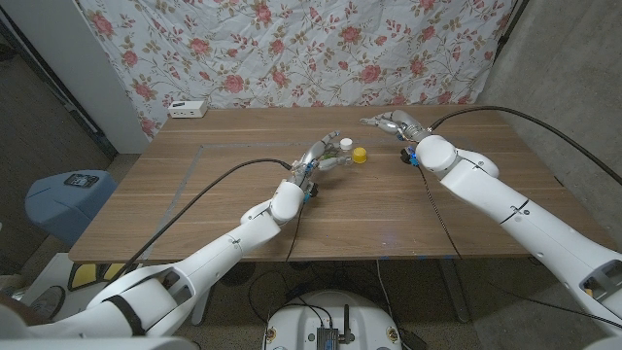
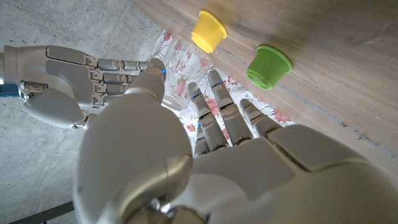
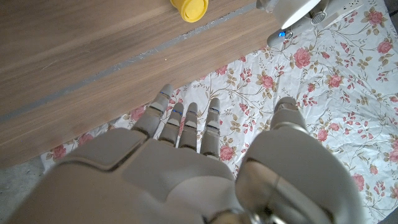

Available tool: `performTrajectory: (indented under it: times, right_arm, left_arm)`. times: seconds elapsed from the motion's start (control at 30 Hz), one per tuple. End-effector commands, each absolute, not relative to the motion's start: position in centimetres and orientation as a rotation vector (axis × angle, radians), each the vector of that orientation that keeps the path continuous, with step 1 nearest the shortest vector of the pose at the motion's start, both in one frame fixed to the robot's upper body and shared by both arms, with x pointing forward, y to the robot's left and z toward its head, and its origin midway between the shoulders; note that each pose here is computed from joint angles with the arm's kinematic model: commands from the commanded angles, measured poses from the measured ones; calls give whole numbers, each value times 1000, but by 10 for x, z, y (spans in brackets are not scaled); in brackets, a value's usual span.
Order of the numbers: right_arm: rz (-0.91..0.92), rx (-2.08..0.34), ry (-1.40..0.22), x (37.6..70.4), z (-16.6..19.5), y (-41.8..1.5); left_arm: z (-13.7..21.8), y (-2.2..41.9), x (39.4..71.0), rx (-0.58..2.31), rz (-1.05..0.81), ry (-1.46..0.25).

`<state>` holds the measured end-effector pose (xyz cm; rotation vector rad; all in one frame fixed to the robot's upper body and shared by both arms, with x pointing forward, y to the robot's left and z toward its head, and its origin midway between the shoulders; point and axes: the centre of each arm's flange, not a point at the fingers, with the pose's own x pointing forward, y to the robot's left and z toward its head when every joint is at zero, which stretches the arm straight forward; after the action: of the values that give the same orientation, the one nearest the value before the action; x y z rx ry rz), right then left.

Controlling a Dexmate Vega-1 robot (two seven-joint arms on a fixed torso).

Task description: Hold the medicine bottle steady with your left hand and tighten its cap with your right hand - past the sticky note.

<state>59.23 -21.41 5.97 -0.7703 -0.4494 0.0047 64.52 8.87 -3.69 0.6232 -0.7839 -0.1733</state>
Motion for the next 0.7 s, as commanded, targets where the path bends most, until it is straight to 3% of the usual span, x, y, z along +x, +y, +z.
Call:
performTrajectory:
  times: [0.03,0.7]
  right_arm:
    - [37,-639,-466,599,53,-225]
    - [75,-474,-523,611,41,-242]
  left_arm:
    - [-36,98,637,644,-157,-767]
    - [-44,94,623,664,-125,-766]
